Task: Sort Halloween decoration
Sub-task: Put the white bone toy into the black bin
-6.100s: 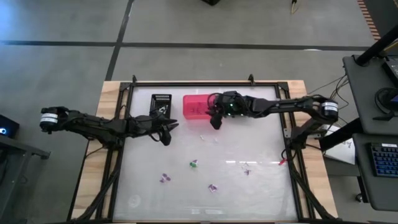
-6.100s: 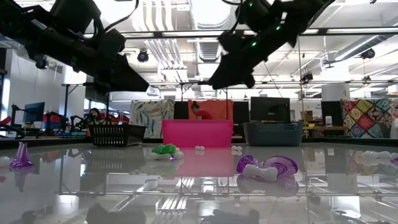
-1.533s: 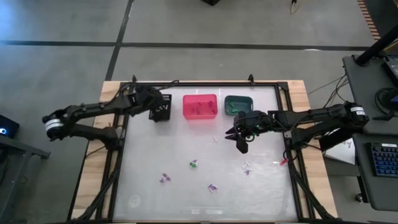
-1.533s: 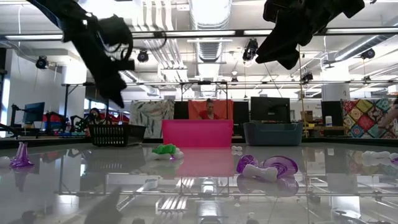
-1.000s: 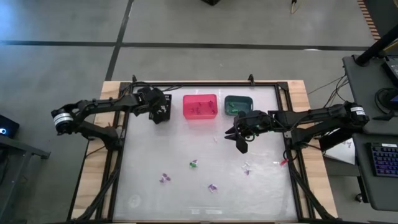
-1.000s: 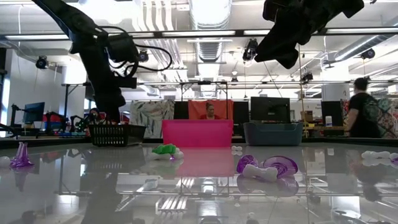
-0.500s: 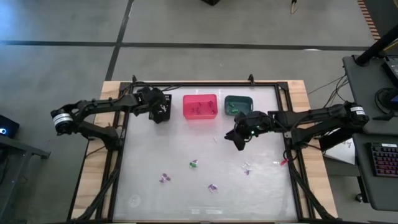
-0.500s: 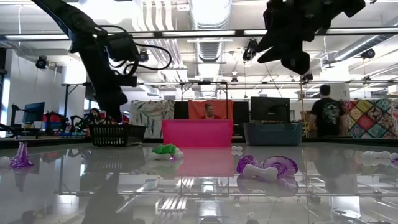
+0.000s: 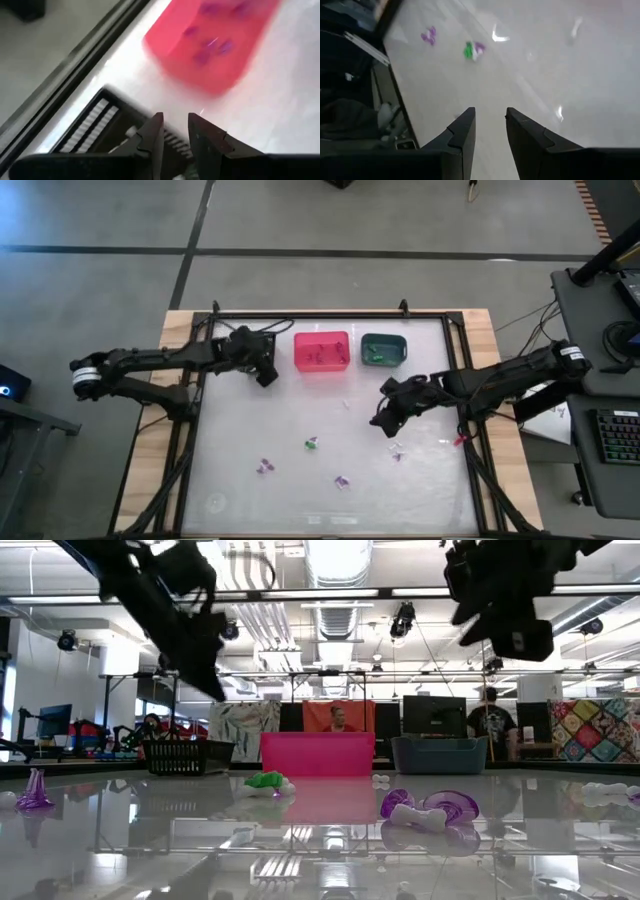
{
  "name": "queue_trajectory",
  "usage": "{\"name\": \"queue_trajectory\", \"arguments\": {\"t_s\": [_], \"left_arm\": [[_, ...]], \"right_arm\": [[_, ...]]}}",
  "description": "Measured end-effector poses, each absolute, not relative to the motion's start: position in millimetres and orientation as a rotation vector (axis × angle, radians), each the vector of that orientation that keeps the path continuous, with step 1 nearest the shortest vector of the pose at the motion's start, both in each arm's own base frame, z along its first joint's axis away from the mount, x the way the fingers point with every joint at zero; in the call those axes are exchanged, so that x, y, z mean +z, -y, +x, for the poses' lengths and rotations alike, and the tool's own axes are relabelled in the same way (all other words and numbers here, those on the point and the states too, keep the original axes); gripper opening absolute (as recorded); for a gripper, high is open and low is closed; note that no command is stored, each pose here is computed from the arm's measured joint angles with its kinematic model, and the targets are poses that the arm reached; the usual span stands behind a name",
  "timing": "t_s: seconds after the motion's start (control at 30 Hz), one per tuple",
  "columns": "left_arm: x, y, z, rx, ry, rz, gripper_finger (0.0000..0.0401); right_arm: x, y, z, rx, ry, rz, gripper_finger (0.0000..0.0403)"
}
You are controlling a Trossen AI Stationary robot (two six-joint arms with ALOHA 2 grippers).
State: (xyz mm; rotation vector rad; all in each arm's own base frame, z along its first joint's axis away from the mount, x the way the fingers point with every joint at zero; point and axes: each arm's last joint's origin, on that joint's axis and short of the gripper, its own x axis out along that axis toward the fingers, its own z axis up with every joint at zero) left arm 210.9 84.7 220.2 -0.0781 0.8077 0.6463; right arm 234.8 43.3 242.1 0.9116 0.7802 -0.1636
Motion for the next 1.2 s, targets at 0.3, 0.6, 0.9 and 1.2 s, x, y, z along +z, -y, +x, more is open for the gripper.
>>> {"name": "queue_trajectory", "arguments": {"t_s": [0.3, 0.6, 0.9, 1.2], "left_arm": [[250, -23, 219, 0.413, -0.565, -0.086, 0.0072], [254, 13, 219, 0.352, -0.507, -0.083, 0.0072], [255, 24, 219, 0.331, -0.484, -0.087, 0.0072], [252, 24, 221, 0.334, -0.499, -0.082, 0.0072]], "right_arm": [[227, -69, 239, -0.308, -1.079, 0.904, 0.0099], [229, -82, 250, -0.437, -1.331, 0.759, 0.0099], [212, -113, 262, 0.112, -1.507, 0.009, 0.0094], [188, -123, 271, 0.122, -1.563, -0.124, 0.0082]]}}
